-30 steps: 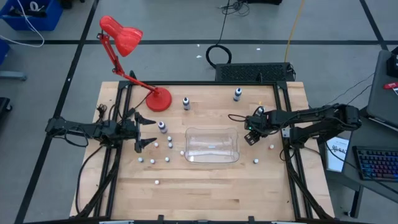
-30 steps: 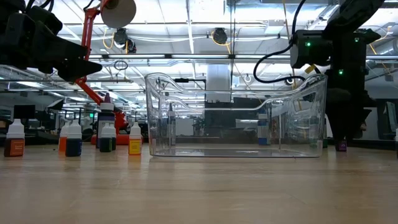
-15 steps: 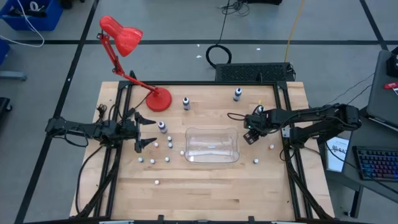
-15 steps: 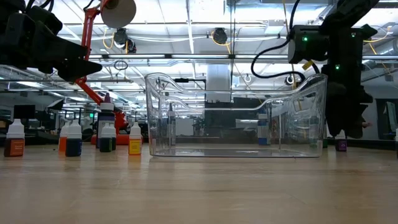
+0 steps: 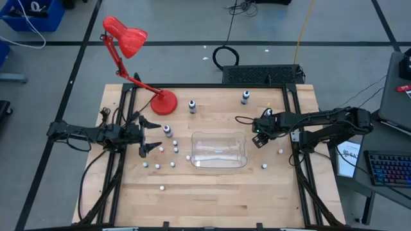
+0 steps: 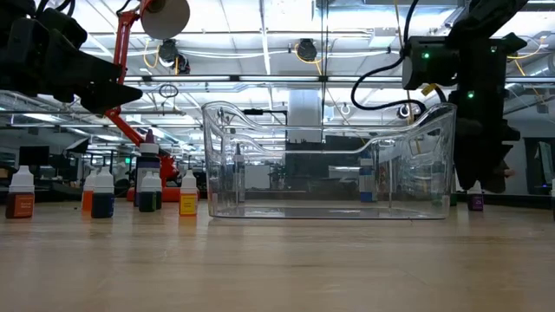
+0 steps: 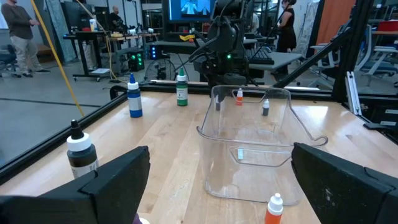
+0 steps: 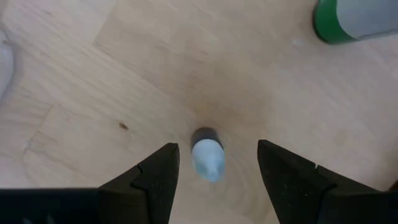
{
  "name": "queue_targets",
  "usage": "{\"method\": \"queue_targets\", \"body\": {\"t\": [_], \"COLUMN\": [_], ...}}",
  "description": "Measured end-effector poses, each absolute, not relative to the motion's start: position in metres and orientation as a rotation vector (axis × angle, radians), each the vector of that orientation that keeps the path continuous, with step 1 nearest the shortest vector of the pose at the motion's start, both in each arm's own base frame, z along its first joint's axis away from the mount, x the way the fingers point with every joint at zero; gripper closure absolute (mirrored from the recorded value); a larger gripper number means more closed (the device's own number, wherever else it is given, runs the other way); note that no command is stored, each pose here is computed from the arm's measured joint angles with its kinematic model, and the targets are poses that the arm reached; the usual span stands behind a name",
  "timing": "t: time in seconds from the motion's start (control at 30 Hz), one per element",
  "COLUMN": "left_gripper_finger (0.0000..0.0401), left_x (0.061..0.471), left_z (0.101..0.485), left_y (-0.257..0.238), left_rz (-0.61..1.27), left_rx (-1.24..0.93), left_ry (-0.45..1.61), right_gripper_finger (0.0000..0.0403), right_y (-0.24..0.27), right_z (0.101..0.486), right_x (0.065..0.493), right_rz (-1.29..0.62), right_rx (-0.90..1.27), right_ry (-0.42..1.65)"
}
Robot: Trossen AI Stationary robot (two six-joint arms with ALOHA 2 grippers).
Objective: Pick & Place food coloring
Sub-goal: Put the top small purple food coloring bottle into the transparent bin
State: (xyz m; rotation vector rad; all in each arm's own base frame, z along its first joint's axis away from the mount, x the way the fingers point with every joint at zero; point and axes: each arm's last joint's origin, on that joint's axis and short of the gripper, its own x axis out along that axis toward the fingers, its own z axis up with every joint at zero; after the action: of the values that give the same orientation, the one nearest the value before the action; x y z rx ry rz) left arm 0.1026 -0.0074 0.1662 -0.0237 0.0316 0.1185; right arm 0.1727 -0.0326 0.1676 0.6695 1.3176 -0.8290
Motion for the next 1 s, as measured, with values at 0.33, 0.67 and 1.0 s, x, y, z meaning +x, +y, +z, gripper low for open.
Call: {"method": "queue_targets", "body": {"t": [0.33,0.67,1.0], "left_gripper_finger": [0.0013,0.0013,0.0013], "left_x": [0.1026,0.1026,0.1026], "left_z": [0.1662,0.1662,0.1662], "left_y": [-0.0074,-0.0074,-0.0074], "left_rz": [0.119,0.119,0.119], "left_rx": [-0.024,-0.024,-0.024], "left_ry": [0.032,0.032,0.032], "right_gripper_finger": [0.0195,0.0240,0.0315], "right_y": [-0.0325,-0.0317,-0.0317], "right_z": [0.1676,0.1674,0.1674], "right_x": [0.1727,0.1728,0.1737], "right_rz": [-0.826,-0.806,-0.797], "right_rx": [0.671,0.692,0.688], "right_ry": [1.319,1.329,1.323]}}
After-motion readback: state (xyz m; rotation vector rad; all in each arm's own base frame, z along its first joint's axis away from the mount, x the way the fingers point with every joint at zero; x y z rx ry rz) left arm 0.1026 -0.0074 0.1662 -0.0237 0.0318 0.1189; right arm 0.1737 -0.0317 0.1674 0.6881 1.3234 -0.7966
